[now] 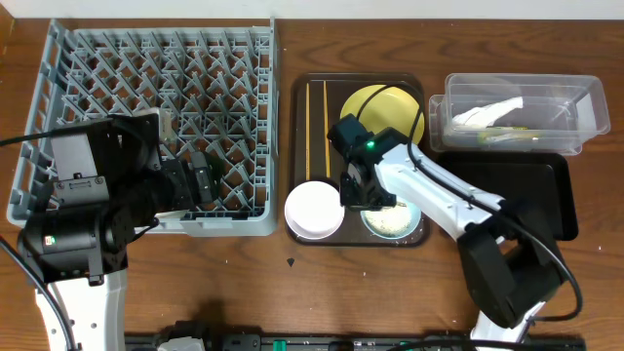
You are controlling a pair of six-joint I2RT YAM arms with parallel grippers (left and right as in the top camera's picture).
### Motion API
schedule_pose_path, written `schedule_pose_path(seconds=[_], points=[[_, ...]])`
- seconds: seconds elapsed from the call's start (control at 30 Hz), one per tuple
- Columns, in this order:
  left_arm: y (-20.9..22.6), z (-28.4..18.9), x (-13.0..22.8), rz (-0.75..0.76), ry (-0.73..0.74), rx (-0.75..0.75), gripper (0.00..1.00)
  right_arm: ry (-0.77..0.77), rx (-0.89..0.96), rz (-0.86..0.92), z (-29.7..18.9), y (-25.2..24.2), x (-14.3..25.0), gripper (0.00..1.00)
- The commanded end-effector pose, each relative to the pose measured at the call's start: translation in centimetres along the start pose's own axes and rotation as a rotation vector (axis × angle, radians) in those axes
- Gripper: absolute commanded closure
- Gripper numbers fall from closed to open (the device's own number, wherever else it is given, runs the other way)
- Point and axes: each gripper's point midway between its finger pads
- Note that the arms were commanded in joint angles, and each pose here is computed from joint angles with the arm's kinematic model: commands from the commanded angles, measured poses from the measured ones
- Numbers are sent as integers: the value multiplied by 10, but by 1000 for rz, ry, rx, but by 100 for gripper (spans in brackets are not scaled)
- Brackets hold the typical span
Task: Sort waste into correct bins and load items into the dishwasher
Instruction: 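Grasp the rim of the blue rice bowl with the right gripper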
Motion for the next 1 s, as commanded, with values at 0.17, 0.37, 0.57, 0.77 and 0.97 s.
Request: schedule_pose_path(seconds=[0.17,0.37,0.57,0.77,0.97], points=[[-5,-2,-2,17,-3,19,9,-4,41,64,22,-1,-5,97],[-5,-2,-2,17,-1,18,9,-18,66,63,23,-5,-8,92],[-5,-2,-2,16,-1,18,9,-25,76,63,23,-7,-9,89],[-5,-2,-2,16,-1,18,9,-24,74,63,23,-7,-9,99],[-5,-2,-2,17,-1,19,9,-26,40,55,5,-13,-12,99]])
Point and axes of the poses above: each gripper's point midway between its finger pads, its own z axis out along the fingers, its own y axis along the line the jaws close on, x = y × z, and after that the axes turned 2 degrees about -z, right-handed
